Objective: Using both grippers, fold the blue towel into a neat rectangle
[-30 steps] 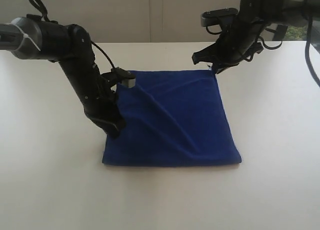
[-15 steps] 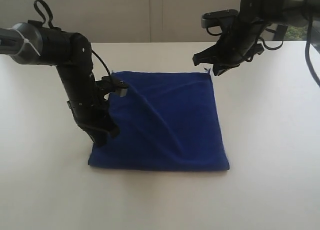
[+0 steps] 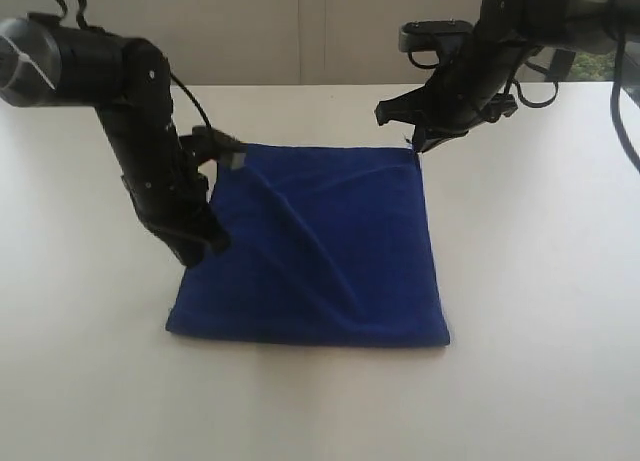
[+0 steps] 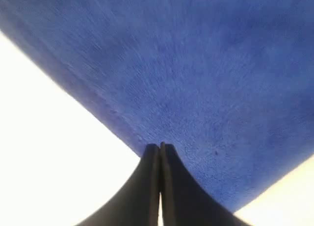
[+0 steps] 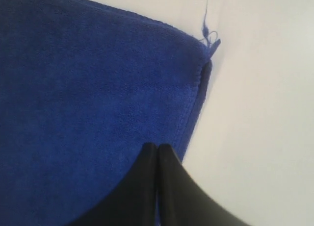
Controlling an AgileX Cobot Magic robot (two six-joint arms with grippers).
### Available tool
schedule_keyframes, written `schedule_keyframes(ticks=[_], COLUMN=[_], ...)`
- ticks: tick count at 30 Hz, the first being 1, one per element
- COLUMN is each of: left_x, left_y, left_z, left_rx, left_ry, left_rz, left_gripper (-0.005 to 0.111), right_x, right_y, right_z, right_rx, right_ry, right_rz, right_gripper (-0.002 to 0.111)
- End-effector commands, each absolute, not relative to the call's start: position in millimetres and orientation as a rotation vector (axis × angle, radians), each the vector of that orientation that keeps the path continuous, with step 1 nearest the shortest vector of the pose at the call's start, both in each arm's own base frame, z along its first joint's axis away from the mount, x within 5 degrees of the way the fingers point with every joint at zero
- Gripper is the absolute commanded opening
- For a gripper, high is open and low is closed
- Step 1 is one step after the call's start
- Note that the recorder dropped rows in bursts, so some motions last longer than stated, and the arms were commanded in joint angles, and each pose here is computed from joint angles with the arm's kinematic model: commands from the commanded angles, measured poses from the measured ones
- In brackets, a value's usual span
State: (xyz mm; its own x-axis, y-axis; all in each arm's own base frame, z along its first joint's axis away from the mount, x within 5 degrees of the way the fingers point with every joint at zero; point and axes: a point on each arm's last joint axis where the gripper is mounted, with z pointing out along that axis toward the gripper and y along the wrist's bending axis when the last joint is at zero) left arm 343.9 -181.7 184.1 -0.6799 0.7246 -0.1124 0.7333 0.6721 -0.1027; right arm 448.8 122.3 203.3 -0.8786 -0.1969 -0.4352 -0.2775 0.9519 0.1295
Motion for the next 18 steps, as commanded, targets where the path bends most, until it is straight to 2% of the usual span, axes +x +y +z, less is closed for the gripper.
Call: schedule_keyframes(ticks=[1,5,10,18], left_x=[343,346,344,342], left_y=[-181,-182,-180,-181], left_z=[213,195,167,163], left_rx=[1.17,1.158,1.172,1.154], left_ry=[2.726,2.733,2.8,2.818], left_rz=[-0.227,-0.223,-0.221,-0.242], left_gripper=[0.0,0.0,0.0,0.0], right_x=[446,447,454,466], right_y=[124,126,128,129], right_z=[206,200,177,151], right_rx=[-0.341,-0.329,-0.317,-0.29], right_ry=[2.674,2.686,2.69,2.651], right_rz=[0.301,0.315,0.306,0.289], right_gripper=[0.0,0.0,0.0,0.0])
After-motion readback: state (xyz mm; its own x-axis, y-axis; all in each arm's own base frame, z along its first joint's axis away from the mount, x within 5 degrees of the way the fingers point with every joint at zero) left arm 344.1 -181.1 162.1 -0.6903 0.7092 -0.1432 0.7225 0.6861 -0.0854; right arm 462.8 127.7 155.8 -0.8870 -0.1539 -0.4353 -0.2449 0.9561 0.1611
